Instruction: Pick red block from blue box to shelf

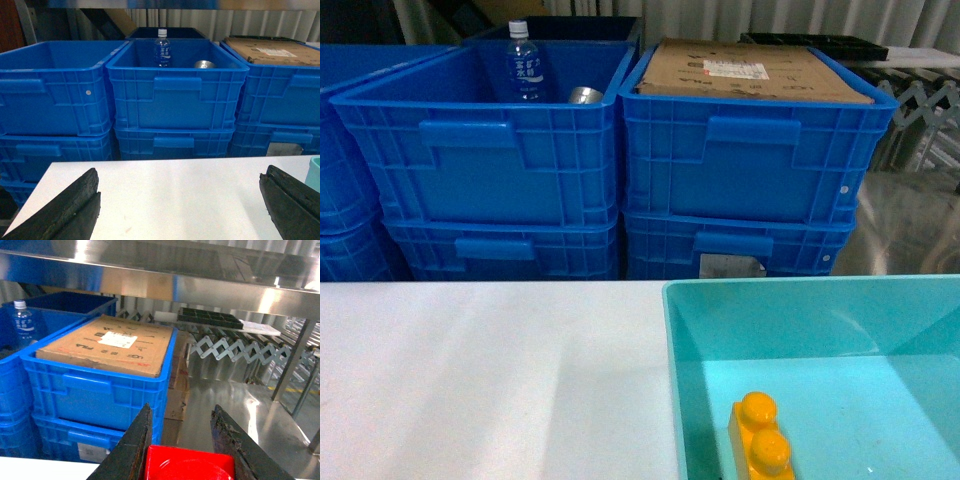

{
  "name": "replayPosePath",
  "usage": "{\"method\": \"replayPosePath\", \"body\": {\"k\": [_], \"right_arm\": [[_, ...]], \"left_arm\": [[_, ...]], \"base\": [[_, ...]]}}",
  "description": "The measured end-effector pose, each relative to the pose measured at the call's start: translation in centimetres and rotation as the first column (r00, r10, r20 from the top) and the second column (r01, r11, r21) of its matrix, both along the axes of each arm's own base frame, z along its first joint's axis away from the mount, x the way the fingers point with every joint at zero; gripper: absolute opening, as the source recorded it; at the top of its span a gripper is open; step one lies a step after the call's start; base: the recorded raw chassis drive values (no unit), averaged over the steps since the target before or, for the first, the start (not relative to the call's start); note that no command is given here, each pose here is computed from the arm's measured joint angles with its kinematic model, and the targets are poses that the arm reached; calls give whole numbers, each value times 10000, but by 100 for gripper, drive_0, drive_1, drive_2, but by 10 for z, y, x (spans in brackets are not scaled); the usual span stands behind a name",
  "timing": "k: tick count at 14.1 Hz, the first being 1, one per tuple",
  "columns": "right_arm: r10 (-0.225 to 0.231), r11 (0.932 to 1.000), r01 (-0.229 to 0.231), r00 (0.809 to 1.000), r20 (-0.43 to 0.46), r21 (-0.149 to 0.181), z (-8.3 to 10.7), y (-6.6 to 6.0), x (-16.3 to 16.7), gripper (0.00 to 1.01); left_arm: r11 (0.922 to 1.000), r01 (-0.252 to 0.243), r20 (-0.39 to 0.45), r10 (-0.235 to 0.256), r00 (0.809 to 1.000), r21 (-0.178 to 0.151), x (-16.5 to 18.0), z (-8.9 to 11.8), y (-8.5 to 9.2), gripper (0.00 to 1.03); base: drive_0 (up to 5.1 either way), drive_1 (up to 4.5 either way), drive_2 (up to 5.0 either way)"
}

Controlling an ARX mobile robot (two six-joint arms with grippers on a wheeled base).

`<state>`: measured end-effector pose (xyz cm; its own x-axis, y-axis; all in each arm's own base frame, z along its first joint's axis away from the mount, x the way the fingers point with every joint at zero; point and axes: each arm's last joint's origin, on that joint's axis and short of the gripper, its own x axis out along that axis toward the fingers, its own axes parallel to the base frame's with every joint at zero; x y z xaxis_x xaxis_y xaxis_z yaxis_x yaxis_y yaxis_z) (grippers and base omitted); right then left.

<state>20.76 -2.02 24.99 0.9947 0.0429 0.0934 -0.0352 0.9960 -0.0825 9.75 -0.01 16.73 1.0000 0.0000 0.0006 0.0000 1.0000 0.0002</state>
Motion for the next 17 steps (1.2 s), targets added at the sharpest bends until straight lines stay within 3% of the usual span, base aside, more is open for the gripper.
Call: {"method": "replayPosePath", "body": {"k": [3, 5, 6, 10, 15, 17], "right_arm": [[312, 9990, -289, 9971, -697, 339, -16, 21, -24, 29], [-176, 9965, 235, 9972, -729, 801, -18, 15, -50, 29], [-418, 9923, 537, 9935, -1062, 1114, -29, 11, -65, 29], [150, 9924, 94, 9802, -1973, 1224, -51, 13, -53, 29], [69, 9918, 205, 9770, -2131, 1262, -55, 14, -59, 29], [174, 9865, 230, 9698, -2435, 1622, -58, 16, -61, 29]], "left_arm": [[10000, 4, 0, -4, 10000, 0, 0, 0, 0, 98], [10000, 4, 0, -4, 10000, 0, 0, 0, 0, 98], [10000, 4, 0, -4, 10000, 0, 0, 0, 0, 98], [10000, 4, -4, -4, 10000, 0, 0, 0, 0, 98], [10000, 4, -4, -4, 10000, 0, 0, 0, 0, 98], [10000, 4, 0, -4, 10000, 0, 0, 0, 0, 98]], "base": [[0, 0, 0], [0, 0, 0], [0, 0, 0], [0, 0, 0], [0, 0, 0], [0, 0, 0]]}}
